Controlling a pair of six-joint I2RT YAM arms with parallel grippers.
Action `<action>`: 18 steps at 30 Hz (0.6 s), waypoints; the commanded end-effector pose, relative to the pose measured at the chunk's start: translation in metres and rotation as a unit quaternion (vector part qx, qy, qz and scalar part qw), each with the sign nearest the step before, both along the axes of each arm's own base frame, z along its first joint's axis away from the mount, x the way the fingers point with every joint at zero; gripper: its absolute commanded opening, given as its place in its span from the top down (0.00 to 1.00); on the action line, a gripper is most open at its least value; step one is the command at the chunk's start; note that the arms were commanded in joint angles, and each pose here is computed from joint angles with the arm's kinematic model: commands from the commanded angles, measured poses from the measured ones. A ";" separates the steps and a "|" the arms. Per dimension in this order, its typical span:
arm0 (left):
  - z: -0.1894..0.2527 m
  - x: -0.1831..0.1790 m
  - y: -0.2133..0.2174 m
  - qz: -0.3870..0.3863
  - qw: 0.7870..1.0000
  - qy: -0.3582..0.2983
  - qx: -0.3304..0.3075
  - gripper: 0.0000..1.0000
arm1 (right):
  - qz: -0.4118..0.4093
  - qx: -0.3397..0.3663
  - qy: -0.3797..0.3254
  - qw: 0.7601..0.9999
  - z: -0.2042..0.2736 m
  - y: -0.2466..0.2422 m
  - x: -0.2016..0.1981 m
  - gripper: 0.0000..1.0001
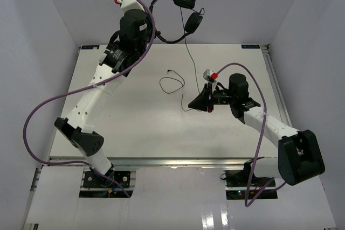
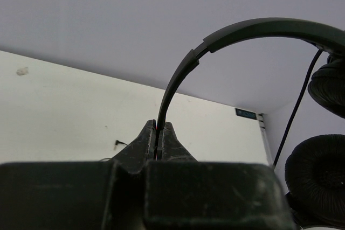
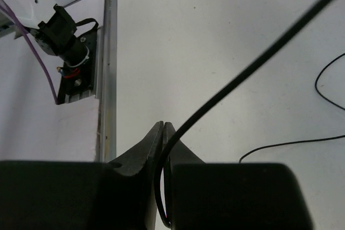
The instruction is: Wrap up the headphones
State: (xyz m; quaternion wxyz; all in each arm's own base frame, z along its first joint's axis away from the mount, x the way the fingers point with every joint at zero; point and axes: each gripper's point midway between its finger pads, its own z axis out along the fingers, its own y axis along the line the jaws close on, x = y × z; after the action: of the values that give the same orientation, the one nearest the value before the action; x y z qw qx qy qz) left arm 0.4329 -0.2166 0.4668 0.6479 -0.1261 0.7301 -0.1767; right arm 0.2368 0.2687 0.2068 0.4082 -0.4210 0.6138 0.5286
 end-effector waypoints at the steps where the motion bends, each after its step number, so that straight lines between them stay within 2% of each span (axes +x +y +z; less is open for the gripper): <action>1: 0.000 0.018 0.020 0.049 0.998 -0.014 0.023 1.00 | -0.027 -0.092 -0.100 0.990 0.017 -0.003 0.010 0.92; 2: -0.011 0.022 0.021 0.055 0.998 -0.006 0.037 1.00 | -0.040 -0.124 -0.099 0.986 0.012 -0.008 0.010 0.92; 5: -0.049 0.032 0.025 0.068 0.994 0.020 0.081 1.00 | -0.064 -0.182 -0.175 0.966 0.028 -0.017 0.015 0.92; 7: -0.077 0.036 0.025 0.066 0.992 0.038 0.100 1.00 | -0.090 -0.241 -0.258 0.931 0.045 -0.027 0.028 0.92; 10: -0.132 0.040 0.015 0.040 0.987 0.083 0.129 1.00 | -0.107 -0.302 -0.341 0.884 0.062 -0.031 0.034 0.92; 13: -0.173 0.036 0.004 0.005 0.983 0.120 0.140 1.00 | -0.143 -0.320 -0.395 0.849 0.090 -0.039 0.048 0.92; 18: -0.231 0.012 -0.017 -0.065 0.970 0.171 0.158 1.00 | -0.191 -0.335 -0.437 0.812 0.122 -0.047 0.072 0.92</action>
State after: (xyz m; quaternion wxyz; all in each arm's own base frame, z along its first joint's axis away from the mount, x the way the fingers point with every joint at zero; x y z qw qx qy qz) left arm 0.4586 -0.2108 0.2307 0.5101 -0.0293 0.8595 -0.0150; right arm 0.2787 0.2468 0.2932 0.5321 -0.6045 0.5874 0.0805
